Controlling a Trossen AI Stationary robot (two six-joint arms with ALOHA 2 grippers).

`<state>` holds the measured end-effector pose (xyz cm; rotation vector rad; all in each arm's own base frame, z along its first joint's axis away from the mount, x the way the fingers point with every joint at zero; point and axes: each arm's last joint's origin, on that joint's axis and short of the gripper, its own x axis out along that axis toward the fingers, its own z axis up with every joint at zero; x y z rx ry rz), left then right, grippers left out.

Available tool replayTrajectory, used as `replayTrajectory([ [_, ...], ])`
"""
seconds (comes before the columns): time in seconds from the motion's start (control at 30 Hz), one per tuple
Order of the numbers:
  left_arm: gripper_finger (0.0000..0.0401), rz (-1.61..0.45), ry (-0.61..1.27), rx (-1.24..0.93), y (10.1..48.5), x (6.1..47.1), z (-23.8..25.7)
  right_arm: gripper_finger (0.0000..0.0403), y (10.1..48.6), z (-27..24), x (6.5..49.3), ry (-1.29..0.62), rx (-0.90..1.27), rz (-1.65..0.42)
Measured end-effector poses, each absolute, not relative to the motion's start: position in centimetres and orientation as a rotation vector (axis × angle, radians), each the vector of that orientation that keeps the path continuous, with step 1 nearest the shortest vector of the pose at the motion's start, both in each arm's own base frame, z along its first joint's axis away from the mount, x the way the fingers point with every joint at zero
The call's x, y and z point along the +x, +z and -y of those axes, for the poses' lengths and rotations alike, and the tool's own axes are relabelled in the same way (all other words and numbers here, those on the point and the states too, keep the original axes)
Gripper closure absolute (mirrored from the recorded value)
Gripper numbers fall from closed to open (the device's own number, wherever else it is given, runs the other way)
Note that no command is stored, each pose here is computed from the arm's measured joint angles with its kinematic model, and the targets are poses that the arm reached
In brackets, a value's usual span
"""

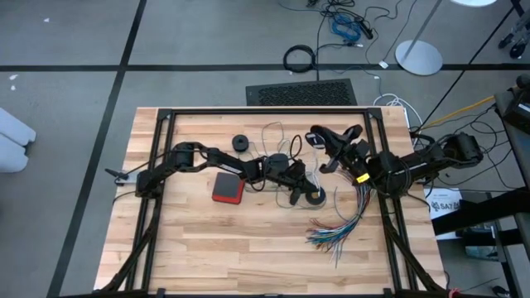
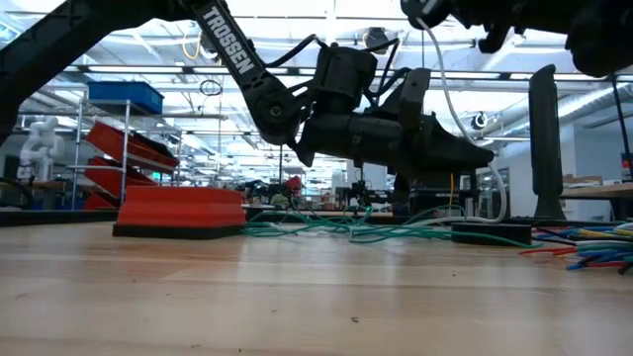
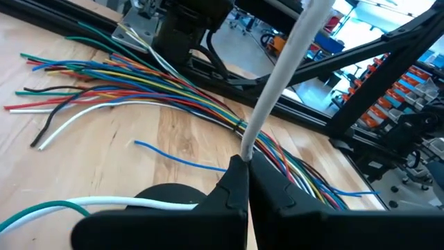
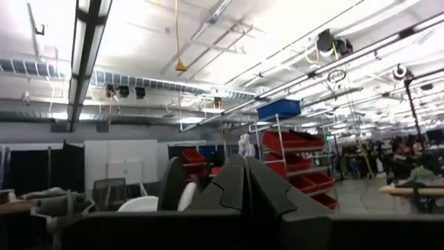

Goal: Coiling cords
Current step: Coil the white wire cable on the spool

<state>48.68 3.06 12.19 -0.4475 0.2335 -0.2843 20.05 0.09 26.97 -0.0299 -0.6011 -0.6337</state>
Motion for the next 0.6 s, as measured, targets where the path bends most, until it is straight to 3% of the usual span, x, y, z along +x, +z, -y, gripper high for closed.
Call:
replayTrajectory([
  [0.6,0.0401,-0.23,-0.279,-0.44,12.2,48.8,-2.3,0.0403,28.5,-0.1,20.4,-0.683,-0.13,0.607],
])
